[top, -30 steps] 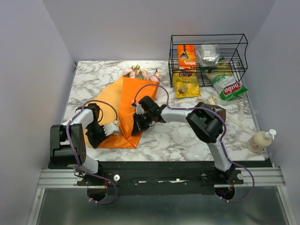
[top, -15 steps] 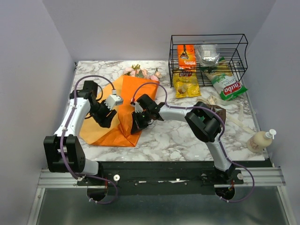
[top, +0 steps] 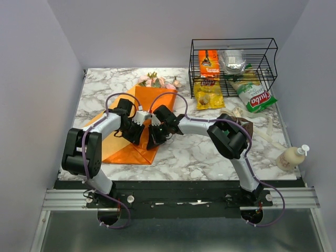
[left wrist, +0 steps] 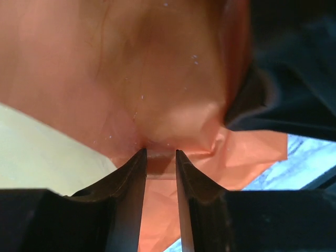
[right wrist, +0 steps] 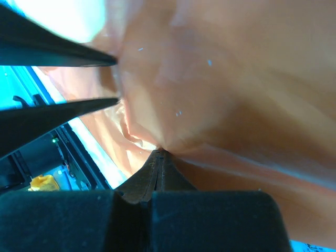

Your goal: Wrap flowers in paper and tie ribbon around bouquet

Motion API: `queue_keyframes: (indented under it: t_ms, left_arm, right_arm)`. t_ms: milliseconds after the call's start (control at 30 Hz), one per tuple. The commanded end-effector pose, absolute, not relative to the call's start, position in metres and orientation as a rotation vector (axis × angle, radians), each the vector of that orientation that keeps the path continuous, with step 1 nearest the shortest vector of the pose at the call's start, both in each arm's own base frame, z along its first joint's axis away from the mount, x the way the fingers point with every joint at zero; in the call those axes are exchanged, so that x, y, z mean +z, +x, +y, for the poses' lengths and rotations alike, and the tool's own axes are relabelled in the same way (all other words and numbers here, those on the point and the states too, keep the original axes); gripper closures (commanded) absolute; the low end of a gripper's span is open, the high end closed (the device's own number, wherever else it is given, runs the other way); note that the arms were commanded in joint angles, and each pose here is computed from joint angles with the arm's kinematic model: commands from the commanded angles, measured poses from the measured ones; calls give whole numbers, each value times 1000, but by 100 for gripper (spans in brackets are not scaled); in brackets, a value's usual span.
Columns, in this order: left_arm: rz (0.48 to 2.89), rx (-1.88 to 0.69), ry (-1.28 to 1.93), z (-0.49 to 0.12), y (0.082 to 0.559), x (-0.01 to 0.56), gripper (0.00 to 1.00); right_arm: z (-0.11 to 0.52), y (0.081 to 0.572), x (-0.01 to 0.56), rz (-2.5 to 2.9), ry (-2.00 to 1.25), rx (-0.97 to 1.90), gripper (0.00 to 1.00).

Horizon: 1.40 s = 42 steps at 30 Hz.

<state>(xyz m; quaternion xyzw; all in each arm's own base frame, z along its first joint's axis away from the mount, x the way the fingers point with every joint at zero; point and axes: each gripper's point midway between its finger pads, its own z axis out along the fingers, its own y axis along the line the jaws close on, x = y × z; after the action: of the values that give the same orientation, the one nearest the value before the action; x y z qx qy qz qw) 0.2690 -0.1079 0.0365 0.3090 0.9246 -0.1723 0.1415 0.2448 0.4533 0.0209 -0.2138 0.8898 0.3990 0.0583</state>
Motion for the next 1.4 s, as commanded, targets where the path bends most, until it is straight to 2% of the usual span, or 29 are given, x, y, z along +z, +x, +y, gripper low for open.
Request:
queue_keyframes:
  t_ms: [0, 100, 233, 467, 600, 767, 900, 967, 1067, 1200, 1300, 1367]
  left_arm:
    - [2711, -419, 773, -101, 279, 21, 64]
    - [2735, -392, 776, -97, 277, 15, 67]
    - [2741, -377, 819, -94, 273, 10, 67]
    - [2721, -418, 891, -100, 271, 10, 67]
    - [2714, -397, 909, -98, 273, 8, 67]
    - [2702, -405, 910, -99, 272, 8, 67]
    - [2682, -411, 913, -101, 274, 12, 65]
    - [2673, -413, 913, -102, 275, 14, 64]
    - [2669, -415, 909, -103, 276, 16, 64]
    - [2665, -442, 905, -106, 274, 17, 64]
    - [2662, -462, 884, -108, 273, 21, 64]
    - [2653, -461, 867, -109, 276, 24, 63]
  right_arm:
    - [452, 259, 28, 2690, -589, 1174, 99]
    - [447, 268, 37, 2701, -500, 1195, 99]
    - [414, 321, 51, 2673, -238, 1138, 95]
    - [369, 383, 19, 2766, 266, 1061, 93]
    - [347, 410, 14, 2728, 425, 960, 88]
    - [328, 430, 6, 2713, 606, 923, 87]
    - [332, 436, 23, 2686, 521, 943, 85]
    - [327, 434, 44, 2647, 450, 934, 75]
    - [318, 423, 60, 2601, 370, 855, 69]
    - [343, 403, 122, 2430, -32, 822, 67]
    - [389, 363, 134, 2396, -288, 957, 68]
    - [416, 329, 127, 2423, -413, 1054, 74]
